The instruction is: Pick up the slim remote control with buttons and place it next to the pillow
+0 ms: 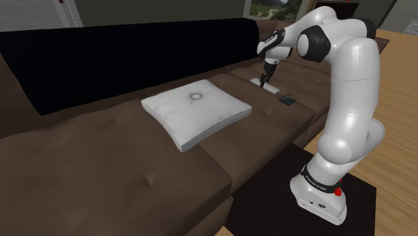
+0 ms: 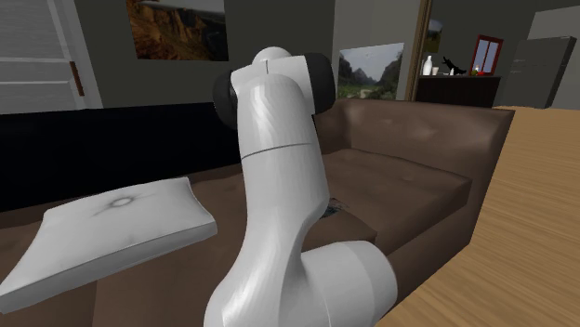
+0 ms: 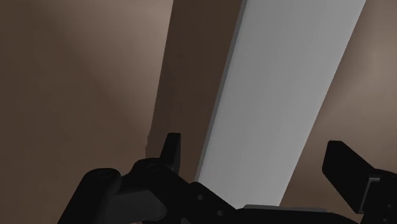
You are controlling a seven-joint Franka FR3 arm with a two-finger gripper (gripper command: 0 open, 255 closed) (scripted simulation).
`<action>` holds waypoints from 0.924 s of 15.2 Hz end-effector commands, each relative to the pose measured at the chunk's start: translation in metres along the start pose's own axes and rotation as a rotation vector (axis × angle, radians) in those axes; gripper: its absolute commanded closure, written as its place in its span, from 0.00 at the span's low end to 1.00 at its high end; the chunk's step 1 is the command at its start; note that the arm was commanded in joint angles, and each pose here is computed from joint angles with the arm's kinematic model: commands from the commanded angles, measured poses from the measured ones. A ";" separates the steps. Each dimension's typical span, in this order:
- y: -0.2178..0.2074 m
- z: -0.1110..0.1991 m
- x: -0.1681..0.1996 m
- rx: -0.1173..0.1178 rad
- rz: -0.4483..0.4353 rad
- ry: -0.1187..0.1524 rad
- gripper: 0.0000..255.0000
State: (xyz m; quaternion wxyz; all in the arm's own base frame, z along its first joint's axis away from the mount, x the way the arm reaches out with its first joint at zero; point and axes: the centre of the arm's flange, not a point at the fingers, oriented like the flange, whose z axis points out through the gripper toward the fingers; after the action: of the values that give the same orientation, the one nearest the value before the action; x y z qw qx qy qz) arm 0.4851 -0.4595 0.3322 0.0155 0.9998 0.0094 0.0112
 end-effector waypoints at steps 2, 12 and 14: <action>0.000 0.002 0.000 0.000 0.000 0.000 0.00; 0.000 0.002 0.000 0.000 0.000 0.000 1.00; 0.000 0.001 0.000 0.000 0.000 0.000 1.00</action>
State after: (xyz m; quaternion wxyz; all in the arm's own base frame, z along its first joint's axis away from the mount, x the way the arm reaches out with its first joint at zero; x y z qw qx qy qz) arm 0.4846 -0.4602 0.3313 0.0159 0.9998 0.0090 0.0119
